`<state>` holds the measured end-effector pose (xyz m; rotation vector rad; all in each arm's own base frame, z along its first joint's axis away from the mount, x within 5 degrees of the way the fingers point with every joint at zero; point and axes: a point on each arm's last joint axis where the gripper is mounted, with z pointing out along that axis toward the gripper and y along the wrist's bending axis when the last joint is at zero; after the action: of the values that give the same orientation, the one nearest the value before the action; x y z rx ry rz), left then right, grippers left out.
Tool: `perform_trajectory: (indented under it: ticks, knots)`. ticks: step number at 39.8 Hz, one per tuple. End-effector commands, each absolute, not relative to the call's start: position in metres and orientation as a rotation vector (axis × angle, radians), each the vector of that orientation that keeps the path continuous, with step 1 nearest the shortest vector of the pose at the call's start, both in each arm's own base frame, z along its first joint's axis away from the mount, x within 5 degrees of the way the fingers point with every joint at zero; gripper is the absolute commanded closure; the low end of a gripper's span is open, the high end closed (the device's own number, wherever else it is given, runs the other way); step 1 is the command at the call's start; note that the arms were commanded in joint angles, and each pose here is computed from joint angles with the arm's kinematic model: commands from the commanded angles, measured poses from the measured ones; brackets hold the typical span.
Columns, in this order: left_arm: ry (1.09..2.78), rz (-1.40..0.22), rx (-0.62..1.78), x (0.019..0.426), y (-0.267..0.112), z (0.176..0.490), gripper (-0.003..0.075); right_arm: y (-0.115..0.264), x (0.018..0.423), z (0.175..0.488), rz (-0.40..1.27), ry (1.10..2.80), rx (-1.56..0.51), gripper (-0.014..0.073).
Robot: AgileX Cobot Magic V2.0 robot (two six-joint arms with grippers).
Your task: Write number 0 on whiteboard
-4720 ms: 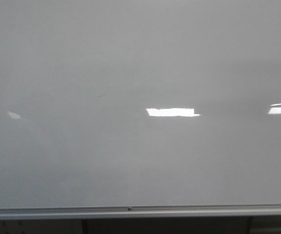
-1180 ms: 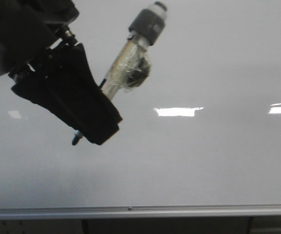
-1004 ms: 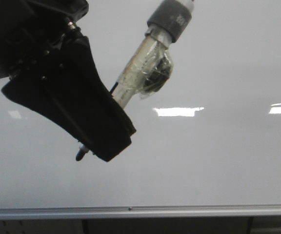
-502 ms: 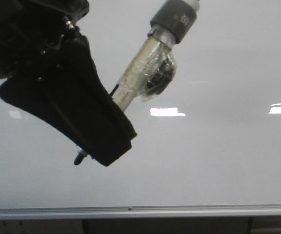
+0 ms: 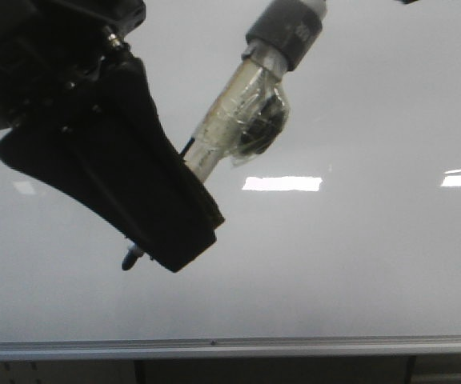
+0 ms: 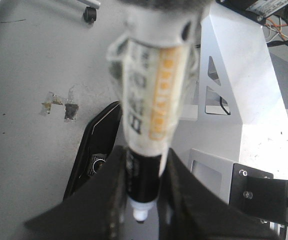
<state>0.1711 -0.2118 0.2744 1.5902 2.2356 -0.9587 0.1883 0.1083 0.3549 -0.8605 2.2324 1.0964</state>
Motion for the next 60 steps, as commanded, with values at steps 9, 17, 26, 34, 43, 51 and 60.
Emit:
perform_trajectory:
  ticks: [9,17,26,34,43,51,60]
  knots:
    - [2.156,-1.023,1.557,0.165,-0.215,0.296,0.0740,0.148,0.203,0.351,1.329,2.213,-1.074,-0.0015]
    - [2.156,-1.023,1.557,0.165,-0.215,0.296,0.0740,0.159,0.201,0.346,1.368,2.227,-1.140,0.0153]
    - [2.156,-1.023,1.557,0.165,-0.215,0.296,0.0740,0.159,0.200,0.345,1.359,2.232,-1.149,0.0398]
    - [2.154,-1.018,1.550,0.166,-0.215,0.296,0.0740,0.158,0.200,0.343,1.334,2.245,-1.164,0.0538]
    - [2.130,-0.968,1.477,0.173,-0.217,0.297,0.0738,0.157,0.200,0.341,1.304,2.259,-1.182,0.0656]
    - [2.108,-0.927,1.417,0.179,-0.219,0.298,0.0533,0.157,0.200,0.341,1.304,2.259,-1.182,0.0656]
    - [2.098,-0.907,1.389,0.182,-0.219,0.298,0.0012,0.157,0.200,0.341,1.304,2.259,-1.182,0.0656]
